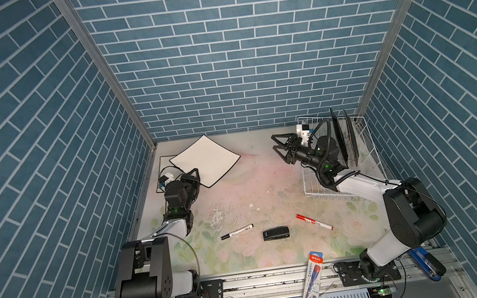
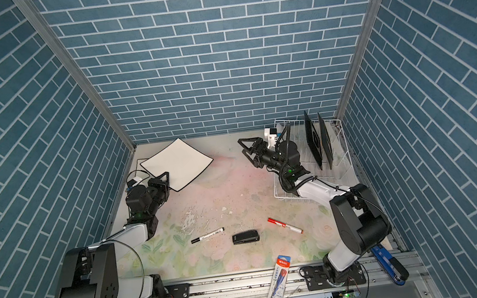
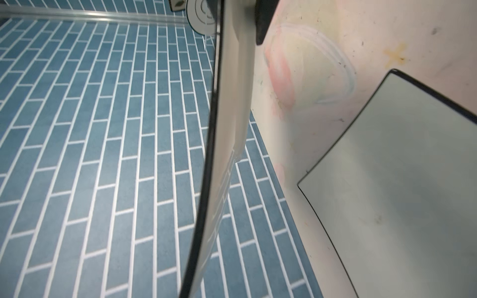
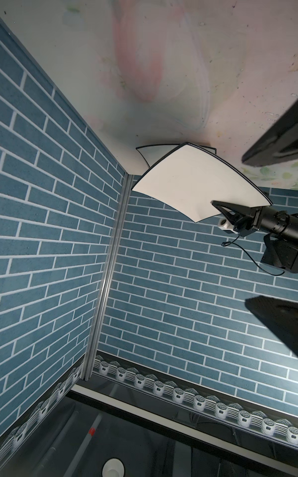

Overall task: Unload the plates from the dish rack
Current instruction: 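Carry the plate with the left gripper toward the first plate on the table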

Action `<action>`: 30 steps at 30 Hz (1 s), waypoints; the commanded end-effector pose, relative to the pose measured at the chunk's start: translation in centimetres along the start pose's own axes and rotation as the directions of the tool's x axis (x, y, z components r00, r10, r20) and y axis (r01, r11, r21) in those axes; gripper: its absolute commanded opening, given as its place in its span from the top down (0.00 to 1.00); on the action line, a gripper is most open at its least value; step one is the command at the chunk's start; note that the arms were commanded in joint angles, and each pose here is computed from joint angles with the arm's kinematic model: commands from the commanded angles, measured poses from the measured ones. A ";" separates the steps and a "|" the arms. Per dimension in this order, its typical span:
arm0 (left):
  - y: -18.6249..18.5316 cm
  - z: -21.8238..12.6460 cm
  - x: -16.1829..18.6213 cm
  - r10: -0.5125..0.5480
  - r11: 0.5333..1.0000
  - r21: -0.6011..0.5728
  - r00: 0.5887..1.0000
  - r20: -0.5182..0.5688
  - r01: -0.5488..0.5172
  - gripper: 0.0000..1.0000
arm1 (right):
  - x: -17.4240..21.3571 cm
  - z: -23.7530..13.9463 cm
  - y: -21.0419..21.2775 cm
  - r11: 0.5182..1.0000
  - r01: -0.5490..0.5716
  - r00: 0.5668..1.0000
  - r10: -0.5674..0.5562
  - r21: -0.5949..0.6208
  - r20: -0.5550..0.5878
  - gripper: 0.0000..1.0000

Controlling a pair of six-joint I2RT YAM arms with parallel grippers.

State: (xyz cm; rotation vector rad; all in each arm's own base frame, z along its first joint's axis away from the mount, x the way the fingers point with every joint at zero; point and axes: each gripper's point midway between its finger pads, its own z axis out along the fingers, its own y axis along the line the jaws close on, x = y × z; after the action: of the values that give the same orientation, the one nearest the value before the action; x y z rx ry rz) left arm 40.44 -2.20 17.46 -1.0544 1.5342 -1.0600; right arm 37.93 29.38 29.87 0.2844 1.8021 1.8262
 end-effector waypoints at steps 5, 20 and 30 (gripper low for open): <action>-7.1 -1.7 -5.9 -0.078 0.947 0.320 0.960 0.269 -0.012 1.00 | -0.5 0.9 2.9 0.996 0.057 0.998 -0.059 -0.068 -0.033 0.20; -4.2 -4.7 -9.6 -0.104 0.965 0.259 0.850 0.516 -0.039 1.00 | -0.6 1.5 2.5 0.998 0.046 0.998 -0.049 -0.053 -0.046 0.20; -1.8 -4.3 -10.7 -0.129 0.978 0.209 0.806 0.577 0.007 1.00 | -0.7 1.7 2.3 0.998 0.041 0.998 -0.043 -0.045 -0.049 0.20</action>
State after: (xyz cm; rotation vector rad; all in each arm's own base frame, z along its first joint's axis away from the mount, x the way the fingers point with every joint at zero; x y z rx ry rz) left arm 38.30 7.24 15.78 -1.2639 1.1159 -0.6978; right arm 38.66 30.37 30.33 0.2559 1.8354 1.8469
